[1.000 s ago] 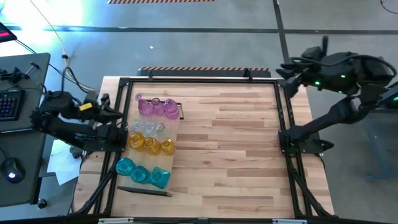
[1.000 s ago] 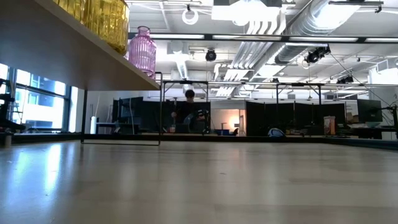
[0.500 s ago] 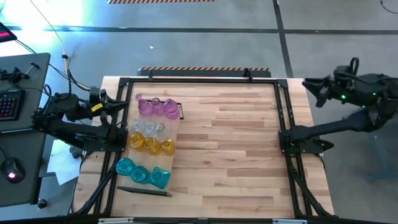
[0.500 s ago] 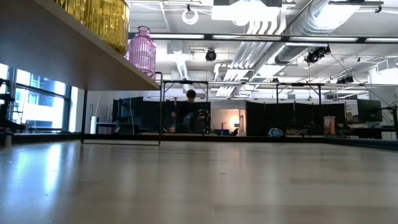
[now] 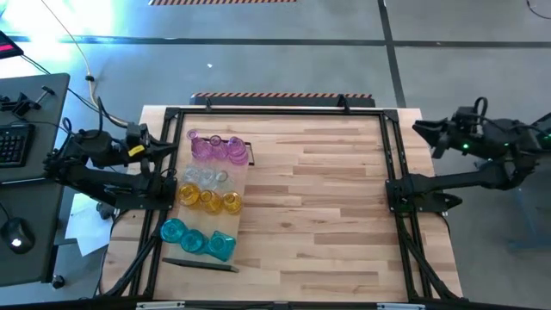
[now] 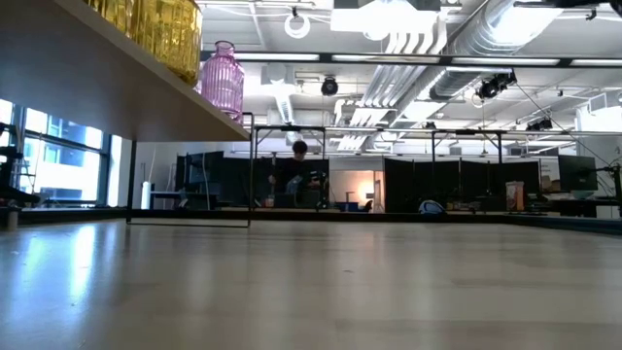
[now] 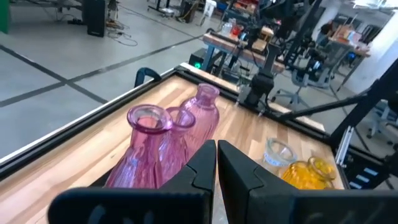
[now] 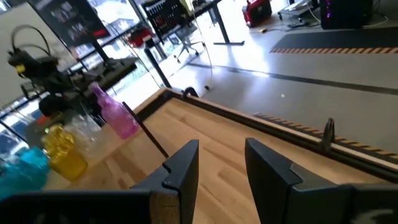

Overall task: Sort vases onto shelf
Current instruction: Adjust the blue flower vase on the shelf

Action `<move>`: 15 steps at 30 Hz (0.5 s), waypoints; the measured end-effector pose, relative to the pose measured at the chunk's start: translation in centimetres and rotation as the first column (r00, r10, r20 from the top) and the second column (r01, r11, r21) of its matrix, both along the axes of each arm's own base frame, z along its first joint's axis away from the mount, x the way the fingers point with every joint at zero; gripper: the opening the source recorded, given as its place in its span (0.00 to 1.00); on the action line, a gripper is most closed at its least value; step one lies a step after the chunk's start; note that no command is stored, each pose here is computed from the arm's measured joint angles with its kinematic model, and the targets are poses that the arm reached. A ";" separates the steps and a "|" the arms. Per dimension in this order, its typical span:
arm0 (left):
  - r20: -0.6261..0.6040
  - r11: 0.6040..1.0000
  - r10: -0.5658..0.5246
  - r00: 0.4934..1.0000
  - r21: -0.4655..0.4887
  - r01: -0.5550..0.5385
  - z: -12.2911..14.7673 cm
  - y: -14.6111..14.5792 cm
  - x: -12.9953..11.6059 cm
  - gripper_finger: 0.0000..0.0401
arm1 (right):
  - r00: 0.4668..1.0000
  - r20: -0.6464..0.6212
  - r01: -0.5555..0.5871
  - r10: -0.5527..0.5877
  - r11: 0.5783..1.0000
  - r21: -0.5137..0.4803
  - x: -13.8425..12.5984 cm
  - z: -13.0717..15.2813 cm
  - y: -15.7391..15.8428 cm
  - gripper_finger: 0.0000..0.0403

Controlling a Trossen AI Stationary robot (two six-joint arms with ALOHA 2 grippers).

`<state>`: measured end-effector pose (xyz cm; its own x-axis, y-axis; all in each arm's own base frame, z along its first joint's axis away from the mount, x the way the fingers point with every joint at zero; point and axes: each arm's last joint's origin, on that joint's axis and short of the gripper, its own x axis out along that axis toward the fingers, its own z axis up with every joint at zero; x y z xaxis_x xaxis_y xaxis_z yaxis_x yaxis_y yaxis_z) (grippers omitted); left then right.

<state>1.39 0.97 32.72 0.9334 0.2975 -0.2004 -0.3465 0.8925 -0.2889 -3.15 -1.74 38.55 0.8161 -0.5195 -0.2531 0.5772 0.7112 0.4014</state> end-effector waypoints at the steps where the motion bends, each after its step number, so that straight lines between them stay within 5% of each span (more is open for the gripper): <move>1: -0.005 1.000 0.000 1.000 0.000 0.000 0.0 0.0 0.0 0.02 | 1.000 -0.012 0.000 0.000 1.000 0.000 0.2 -0.2 0.0 0.28; 15: -0.032 0.998 -0.052 0.998 0.032 0.053 -0.2 -0.1 0.0 0.02 | 0.990 0.052 -0.126 0.132 0.987 -0.099 3.4 -0.6 0.4 0.28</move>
<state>1.39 0.85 32.54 0.9414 0.2554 -0.2202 -0.3074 0.9185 -0.2489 0.29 -1.34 37.93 0.8897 -0.4286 -0.1577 0.4560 0.8147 0.3584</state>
